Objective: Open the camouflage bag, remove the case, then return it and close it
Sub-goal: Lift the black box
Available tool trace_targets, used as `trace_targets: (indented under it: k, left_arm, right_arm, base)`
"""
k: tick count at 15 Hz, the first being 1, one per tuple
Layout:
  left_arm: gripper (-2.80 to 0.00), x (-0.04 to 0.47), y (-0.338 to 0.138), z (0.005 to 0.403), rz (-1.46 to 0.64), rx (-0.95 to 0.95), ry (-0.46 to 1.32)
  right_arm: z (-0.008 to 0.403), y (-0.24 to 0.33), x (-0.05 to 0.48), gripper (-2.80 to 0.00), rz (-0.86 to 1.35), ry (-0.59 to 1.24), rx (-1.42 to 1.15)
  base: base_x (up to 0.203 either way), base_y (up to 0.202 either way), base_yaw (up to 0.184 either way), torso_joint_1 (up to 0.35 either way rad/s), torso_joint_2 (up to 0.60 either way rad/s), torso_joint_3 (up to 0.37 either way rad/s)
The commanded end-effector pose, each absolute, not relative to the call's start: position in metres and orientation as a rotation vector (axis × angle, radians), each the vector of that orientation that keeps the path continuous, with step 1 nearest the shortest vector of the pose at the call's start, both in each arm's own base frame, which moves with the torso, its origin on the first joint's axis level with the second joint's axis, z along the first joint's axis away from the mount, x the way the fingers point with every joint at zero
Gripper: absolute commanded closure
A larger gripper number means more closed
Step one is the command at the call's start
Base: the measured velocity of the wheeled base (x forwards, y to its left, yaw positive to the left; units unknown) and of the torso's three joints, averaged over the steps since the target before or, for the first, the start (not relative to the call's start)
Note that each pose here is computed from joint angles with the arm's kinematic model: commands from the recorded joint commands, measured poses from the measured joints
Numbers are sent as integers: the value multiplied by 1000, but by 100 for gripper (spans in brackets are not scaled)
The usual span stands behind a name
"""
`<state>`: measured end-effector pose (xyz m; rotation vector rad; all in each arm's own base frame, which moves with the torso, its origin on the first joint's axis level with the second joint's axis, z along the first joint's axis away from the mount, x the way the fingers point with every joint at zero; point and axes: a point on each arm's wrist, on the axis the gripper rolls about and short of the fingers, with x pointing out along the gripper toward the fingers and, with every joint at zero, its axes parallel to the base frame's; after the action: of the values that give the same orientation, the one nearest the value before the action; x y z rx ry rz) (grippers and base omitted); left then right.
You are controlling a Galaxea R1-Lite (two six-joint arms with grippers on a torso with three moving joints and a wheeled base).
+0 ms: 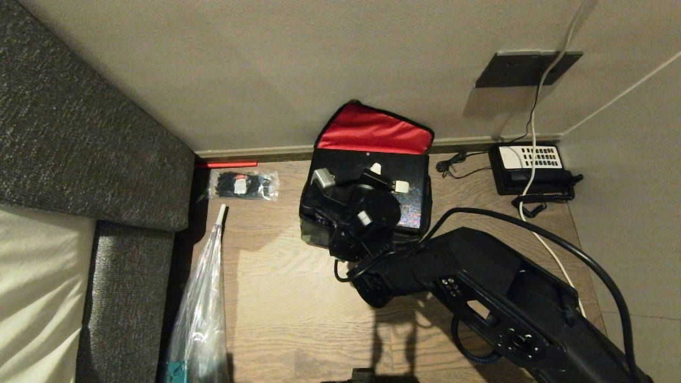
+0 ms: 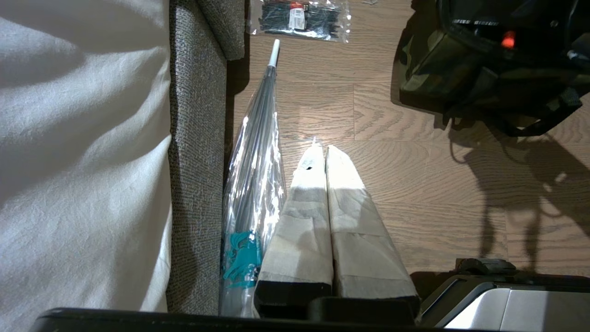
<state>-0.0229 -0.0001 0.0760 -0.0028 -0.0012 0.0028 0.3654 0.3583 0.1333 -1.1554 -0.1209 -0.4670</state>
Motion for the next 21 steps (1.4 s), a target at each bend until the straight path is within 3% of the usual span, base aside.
trace_targets:
  k: [1,7,21]
  left_arm:
    - [0,-23,0,76,3,-3,-5]
    - [0,-23,0,76,3,-3,-5]
    - [0,-23,0,76,3,-3,-4]
  right_arm:
    - [131,351,372,0,-479,-103,-1164]
    - [121,350,380,0,-455,-95,-1096]
    - [154,347,381,0,-428,-107,-953]
  base:
    - [0,0,0,0,0,0]
    - [0,0,0,0,0,0]
    - [0,0,0,0,0,0]
